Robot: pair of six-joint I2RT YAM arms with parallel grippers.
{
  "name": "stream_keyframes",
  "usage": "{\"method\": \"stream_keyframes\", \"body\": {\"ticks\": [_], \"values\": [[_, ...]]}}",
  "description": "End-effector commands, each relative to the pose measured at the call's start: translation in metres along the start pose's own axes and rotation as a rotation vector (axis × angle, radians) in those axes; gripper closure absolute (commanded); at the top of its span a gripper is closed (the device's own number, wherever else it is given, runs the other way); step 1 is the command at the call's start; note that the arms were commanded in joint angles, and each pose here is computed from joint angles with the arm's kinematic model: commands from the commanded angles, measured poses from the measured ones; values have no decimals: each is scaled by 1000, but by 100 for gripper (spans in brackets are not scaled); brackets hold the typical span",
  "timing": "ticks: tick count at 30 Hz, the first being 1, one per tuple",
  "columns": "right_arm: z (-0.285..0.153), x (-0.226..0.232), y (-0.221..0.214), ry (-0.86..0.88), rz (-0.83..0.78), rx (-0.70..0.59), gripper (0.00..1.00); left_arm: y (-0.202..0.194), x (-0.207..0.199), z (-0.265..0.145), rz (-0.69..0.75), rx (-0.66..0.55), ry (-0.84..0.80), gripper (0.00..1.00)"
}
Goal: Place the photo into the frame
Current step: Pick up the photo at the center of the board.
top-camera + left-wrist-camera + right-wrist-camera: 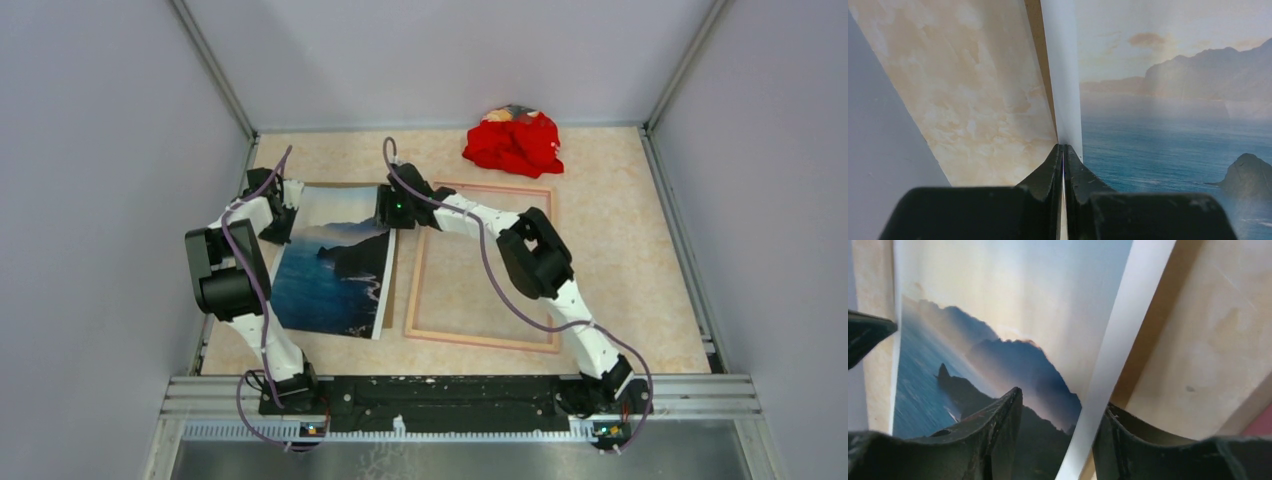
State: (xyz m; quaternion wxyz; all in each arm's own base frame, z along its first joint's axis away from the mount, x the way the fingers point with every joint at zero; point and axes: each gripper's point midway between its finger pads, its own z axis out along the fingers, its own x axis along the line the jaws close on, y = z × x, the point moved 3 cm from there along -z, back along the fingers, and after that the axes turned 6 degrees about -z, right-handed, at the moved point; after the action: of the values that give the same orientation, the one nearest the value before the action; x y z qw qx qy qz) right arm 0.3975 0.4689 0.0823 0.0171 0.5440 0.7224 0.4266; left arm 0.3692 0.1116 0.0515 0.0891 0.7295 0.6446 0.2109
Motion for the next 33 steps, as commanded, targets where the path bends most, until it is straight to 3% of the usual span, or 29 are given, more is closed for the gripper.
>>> {"method": "stream_keyframes", "body": {"ticks": [1,10,15,22,24,26,28,33], "values": [[-24,7,18,108,100,-45,50,-22,-28,21,0,70,-121,91],[-37,24,11,331,265,-43,50,-24,-28,21,0,73,-120,92],[-41,28,10,376,295,-37,69,-24,-29,20,-3,73,-123,92],[-55,38,20,403,290,-45,88,-20,-26,16,-5,66,-115,91],[-65,42,29,409,273,-49,98,-15,-23,10,-15,59,-118,78],[-82,48,40,431,256,-56,100,-6,-21,-2,-32,40,-141,52],[-103,54,51,442,225,-69,100,6,-19,-17,-48,10,-158,37],[-170,53,72,361,127,-90,100,28,-16,-51,-50,-43,-191,27]]}}
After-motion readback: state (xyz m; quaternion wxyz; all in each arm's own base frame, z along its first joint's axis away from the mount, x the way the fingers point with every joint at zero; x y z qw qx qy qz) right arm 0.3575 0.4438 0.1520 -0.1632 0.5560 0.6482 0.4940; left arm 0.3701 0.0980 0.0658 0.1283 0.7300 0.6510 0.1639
